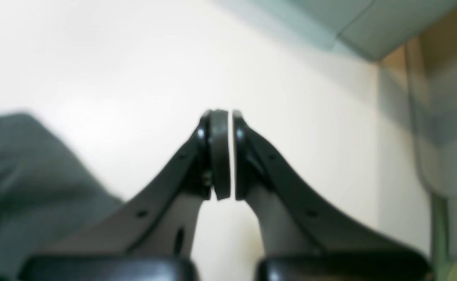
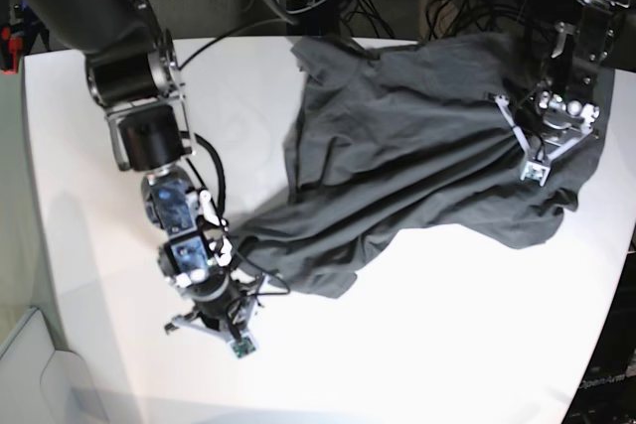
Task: Layout the t-shirt on the table in an organized manner, then fold the t-shirt properly
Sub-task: 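Regrasp the shirt with the right gripper near the collar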
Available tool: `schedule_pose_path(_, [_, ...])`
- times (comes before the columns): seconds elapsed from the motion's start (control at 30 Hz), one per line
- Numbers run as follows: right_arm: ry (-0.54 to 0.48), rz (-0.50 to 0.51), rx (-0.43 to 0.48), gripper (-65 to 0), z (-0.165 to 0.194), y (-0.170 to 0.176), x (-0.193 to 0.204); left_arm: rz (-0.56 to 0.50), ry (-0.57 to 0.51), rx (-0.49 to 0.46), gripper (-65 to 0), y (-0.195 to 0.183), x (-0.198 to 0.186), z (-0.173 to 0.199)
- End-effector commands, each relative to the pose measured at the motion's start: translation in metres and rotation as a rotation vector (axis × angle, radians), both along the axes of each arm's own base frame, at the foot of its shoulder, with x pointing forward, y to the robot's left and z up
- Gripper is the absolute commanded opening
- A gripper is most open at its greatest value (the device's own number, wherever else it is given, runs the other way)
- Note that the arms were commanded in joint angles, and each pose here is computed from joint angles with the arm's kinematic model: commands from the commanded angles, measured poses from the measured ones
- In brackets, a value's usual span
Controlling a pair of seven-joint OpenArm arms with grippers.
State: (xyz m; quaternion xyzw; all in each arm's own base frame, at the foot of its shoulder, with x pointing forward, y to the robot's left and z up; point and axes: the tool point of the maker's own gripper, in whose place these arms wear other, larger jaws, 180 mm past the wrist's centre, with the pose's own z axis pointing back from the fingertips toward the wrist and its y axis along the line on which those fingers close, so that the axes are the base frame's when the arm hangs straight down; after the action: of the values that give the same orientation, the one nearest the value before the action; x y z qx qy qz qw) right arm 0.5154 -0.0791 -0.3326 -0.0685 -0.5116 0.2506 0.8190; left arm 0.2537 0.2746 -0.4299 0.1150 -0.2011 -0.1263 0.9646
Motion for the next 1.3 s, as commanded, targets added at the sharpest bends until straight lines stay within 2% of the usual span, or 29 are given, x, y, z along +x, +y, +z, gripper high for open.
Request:
schedule_pose_path(0.0, [-0.093, 0.001, 0.018, -65.0, 0.038, 0.005, 0.014, -0.006, 0.025, 0.0, -57.8, 0.0, -0.005, 0.002])
schedule_pose_path(0.07, [-0.068, -0.005, 0.024, -62.3, 0.038, 0.014, 0.003, -0.02, 0.0, -0.005, -57.6, -0.006, 0.0, 0.009])
schedule_pose_path(0.17, [-0.058, -0.019, 0.019, -54.3, 0.043, 0.015, -0.01, -0.012, -0.054, -0.017, -57.5, -0.008, 0.011, 0.024])
schedule_pose_path(0.27, [-0.076, -0.02, 0.026, -47.1, 0.048, 0.016, -0.026, 0.045, -0.131, -0.05, -57.4, -0.007, 0.026, 0.043])
schedule_pose_path(0.37, [-0.095, -0.017, 0.034, -44.9, 0.056, 0.019, -0.043, 0.115, -0.17, -0.079, -57.4, -0.004, 0.038, 0.062])
schedule_pose_path(0.53, [-0.057, -0.027, 0.033, -45.0, 0.056, 0.021, -0.078, 0.132, -0.221, -0.114, -57.4, -0.017, 0.054, 0.088])
schedule_pose_path(0.6, [-0.016, 0.003, 0.024, -45.6, 0.046, 0.031, -0.092, 0.139, -0.226, -0.112, -57.4, -0.015, 0.06, 0.091])
schedule_pose_path(0.67, [0.035, 0.07, 0.01, -50.7, 0.033, 0.05, -0.109, 0.157, -0.208, -0.114, -57.4, -0.011, 0.062, 0.085])
schedule_pose_path(0.8, [0.126, 0.077, 0.03, -64.3, 0.011, 0.064, -0.135, 0.218, -0.143, -0.113, -57.4, 0.007, 0.064, 0.06])
schedule_pose_path(1.0, [0.205, 0.089, 0.078, -65.0, -0.013, 0.079, -0.173, 0.262, -0.192, -0.154, -57.4, 0.015, 0.098, 0.039])
schedule_pose_path(1.27, [0.293, 0.087, 0.088, -65.0, -0.041, 0.079, -0.211, 0.263, -0.129, -0.162, -57.4, 0.007, 0.123, -0.005])
